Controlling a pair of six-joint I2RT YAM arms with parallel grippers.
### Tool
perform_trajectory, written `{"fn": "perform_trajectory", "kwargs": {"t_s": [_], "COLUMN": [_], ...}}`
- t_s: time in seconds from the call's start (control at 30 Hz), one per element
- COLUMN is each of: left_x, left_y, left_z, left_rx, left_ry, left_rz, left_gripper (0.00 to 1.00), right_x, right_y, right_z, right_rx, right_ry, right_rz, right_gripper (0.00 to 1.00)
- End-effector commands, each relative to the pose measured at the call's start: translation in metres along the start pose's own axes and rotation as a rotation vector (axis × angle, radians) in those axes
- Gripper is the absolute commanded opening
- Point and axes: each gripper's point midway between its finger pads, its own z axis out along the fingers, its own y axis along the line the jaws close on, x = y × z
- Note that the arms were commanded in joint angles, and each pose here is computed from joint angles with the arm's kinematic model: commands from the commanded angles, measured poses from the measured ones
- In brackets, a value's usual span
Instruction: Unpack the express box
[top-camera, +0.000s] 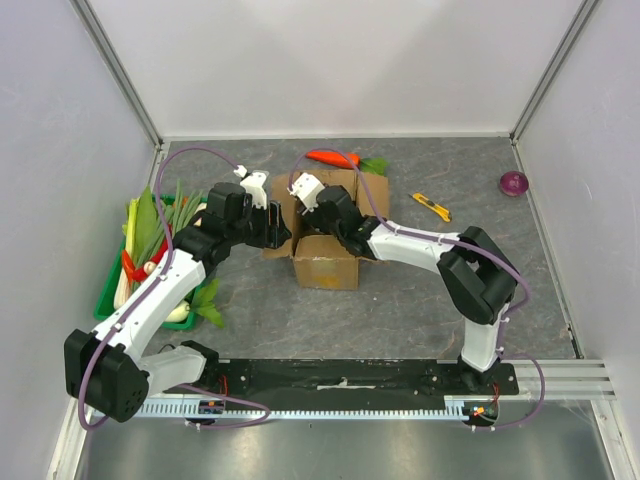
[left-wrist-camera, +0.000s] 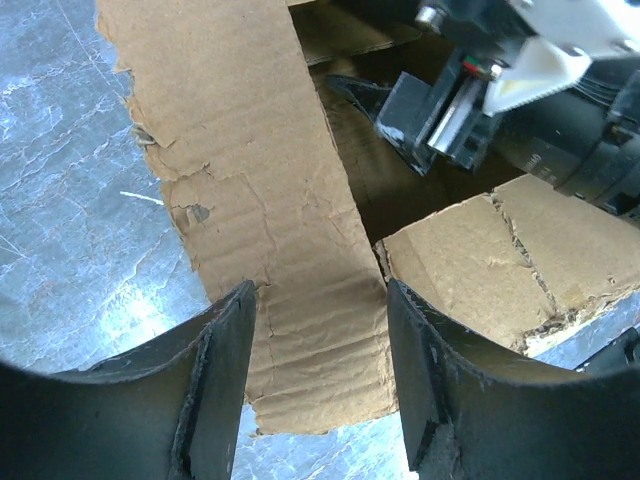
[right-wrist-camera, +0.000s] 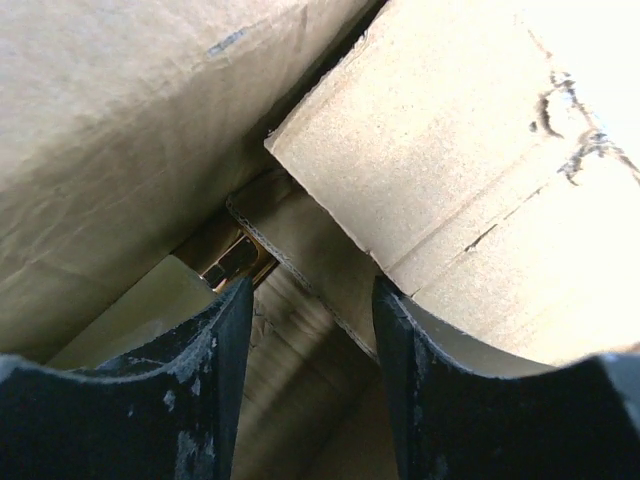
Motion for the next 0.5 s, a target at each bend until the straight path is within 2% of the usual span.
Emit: {"fn": "perform_trajectory", "kwargs": {"t_s": [0.0,0.23,0.47], "left_x": [-0.011,-0.009,-0.009], "left_y": [-0.004,-0.003,-0.003], "left_z": [-0.001,0.000,0.001], "left_rx": [0.008,0.005,0.009], "left_ry": [-0.044,-0.038,-0.036], "left_rz": [-0.023,-0.022,-0.021], "left_gripper": [0.61,0.61,0.61], "right_x": [-0.052,-0.074,-0.093], "right_y": [-0.036,-0.060,-0.072], "right_z": [-0.028,-0.056,-0.058], "right_rx": [0.165,0.273,0.317], "right_ry": [-0.165,-0.234,-0.258], "right_rz": [0.034,0.071,0.037], "right_gripper": [0.59,0.67,0.71]}}
